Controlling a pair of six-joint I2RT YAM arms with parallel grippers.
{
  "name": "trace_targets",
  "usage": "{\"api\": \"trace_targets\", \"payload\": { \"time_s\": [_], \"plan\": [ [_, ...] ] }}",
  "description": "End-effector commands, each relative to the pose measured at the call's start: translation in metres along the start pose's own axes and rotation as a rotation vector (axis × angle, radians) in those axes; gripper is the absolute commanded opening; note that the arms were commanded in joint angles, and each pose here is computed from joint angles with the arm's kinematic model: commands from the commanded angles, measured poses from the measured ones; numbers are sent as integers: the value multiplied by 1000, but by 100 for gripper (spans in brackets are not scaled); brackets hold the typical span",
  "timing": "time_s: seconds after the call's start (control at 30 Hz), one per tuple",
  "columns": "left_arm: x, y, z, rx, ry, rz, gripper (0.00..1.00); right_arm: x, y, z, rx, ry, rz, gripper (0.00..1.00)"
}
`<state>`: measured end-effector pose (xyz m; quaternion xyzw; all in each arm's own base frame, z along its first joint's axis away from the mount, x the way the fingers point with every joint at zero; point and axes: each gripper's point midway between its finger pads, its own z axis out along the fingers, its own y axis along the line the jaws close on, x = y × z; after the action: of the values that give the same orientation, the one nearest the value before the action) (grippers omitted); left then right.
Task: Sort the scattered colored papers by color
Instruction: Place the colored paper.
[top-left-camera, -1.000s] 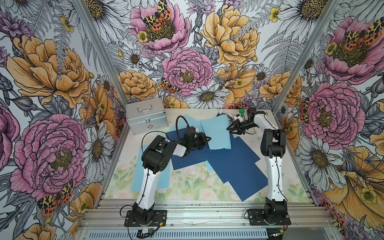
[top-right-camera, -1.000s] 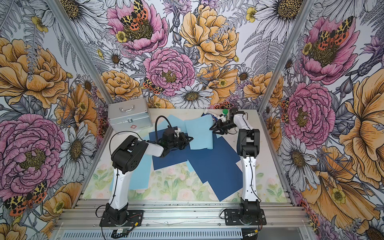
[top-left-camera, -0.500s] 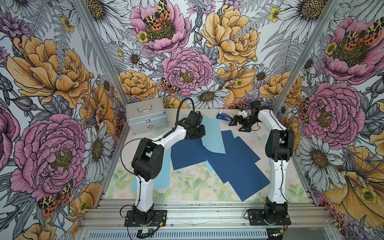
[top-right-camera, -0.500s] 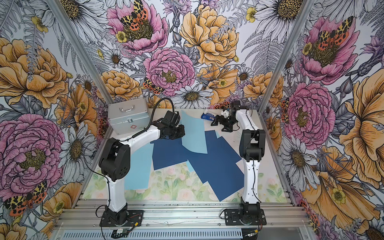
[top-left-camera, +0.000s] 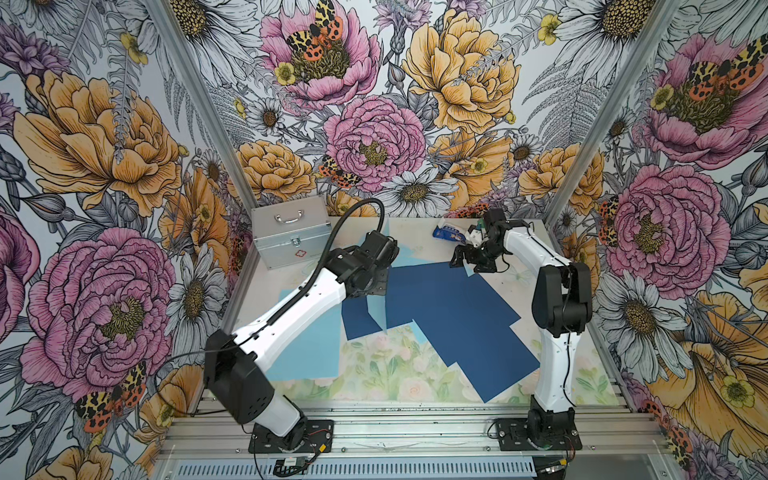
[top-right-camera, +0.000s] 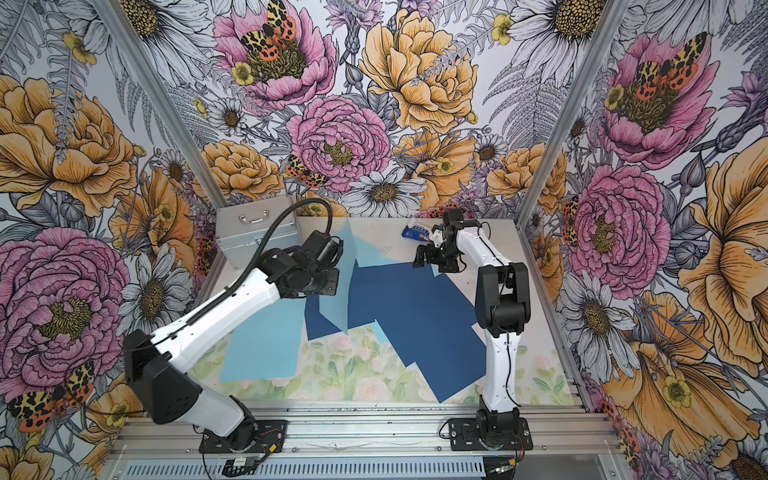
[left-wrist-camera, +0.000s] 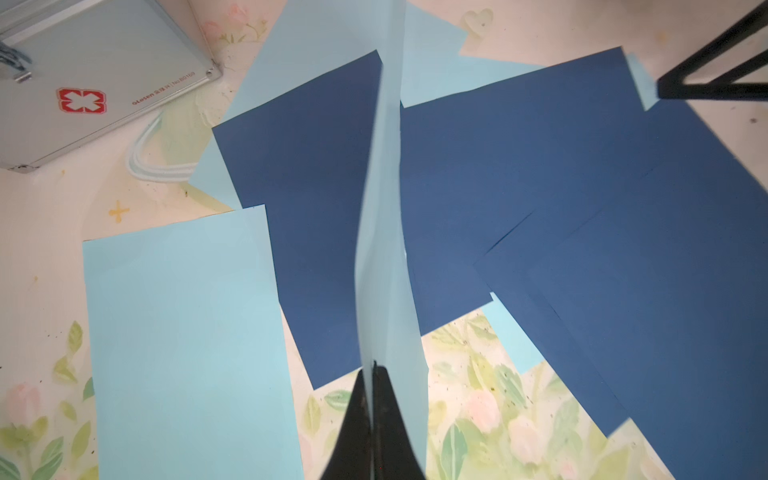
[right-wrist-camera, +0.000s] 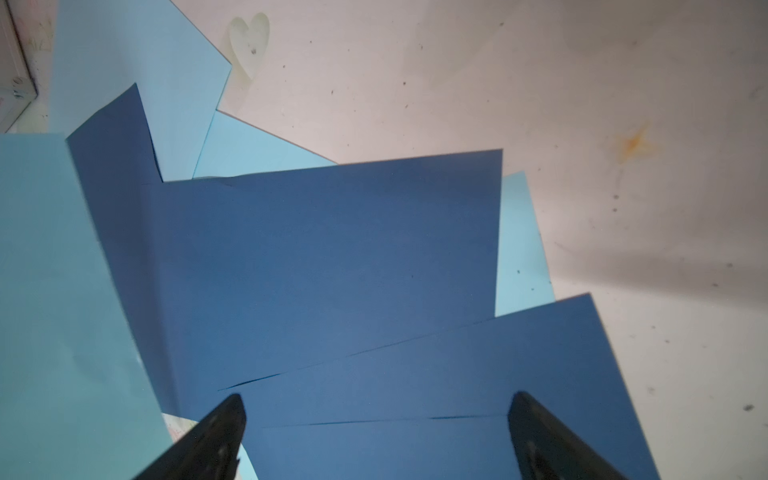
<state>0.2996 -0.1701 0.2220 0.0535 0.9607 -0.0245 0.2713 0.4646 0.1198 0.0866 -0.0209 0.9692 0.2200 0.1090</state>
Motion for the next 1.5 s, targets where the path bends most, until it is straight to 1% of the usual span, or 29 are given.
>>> {"api": "trace_targets", "payload": {
  "time_s": [0.0,0.07,0.23,0.27,0.33,0.4,0.47,0.6,0.67,0.77,0.83,0.93,1.0,1.2,1.27,1.4,1.47],
  "plan": [
    [42,34,7,33,139,-107,0,-13,22,-16,-27,-89,-54,99],
    [57,60,6,34,155,-185,0,-10,29,-17,-32,-93,-73,99],
    [80,128,9,-70,192,-354,0,-4,42,-12,-48,-86,-92,99],
    [79,135,9,-69,194,-377,0,-3,43,-11,-50,-82,-94,99],
    [77,144,10,-105,196,-365,0,0,47,-9,-54,-77,-103,99],
    [81,149,17,-117,237,-382,0,1,49,-9,-57,-76,-108,100],
    [81,150,23,-123,261,-374,0,2,50,-9,-59,-78,-110,100],
    [81,179,28,-281,272,-341,0,4,51,-8,-69,-82,-110,100],
    [83,188,32,-296,297,-343,0,6,51,-6,-77,-82,-108,99],
    [88,198,45,-293,334,-379,0,6,52,-6,-84,-85,-109,100],
    [88,202,52,-309,338,-359,0,6,54,-6,-92,-85,-109,99],
    [86,202,65,-299,311,-314,0,6,54,-6,-95,-88,-110,99],
    [92,204,72,-302,329,-299,0,6,54,-5,-97,-88,-108,99],
    [92,218,78,-297,357,-295,0,10,53,-1,-97,-78,-105,99],
    [92,218,82,-304,372,-268,0,11,53,-1,-99,-75,-103,100],
    [92,214,88,-332,398,-158,0,13,55,-1,-111,-70,-96,100],
    [92,219,88,-387,415,-100,0,14,56,-1,-116,-68,-94,100]
  ]
}}
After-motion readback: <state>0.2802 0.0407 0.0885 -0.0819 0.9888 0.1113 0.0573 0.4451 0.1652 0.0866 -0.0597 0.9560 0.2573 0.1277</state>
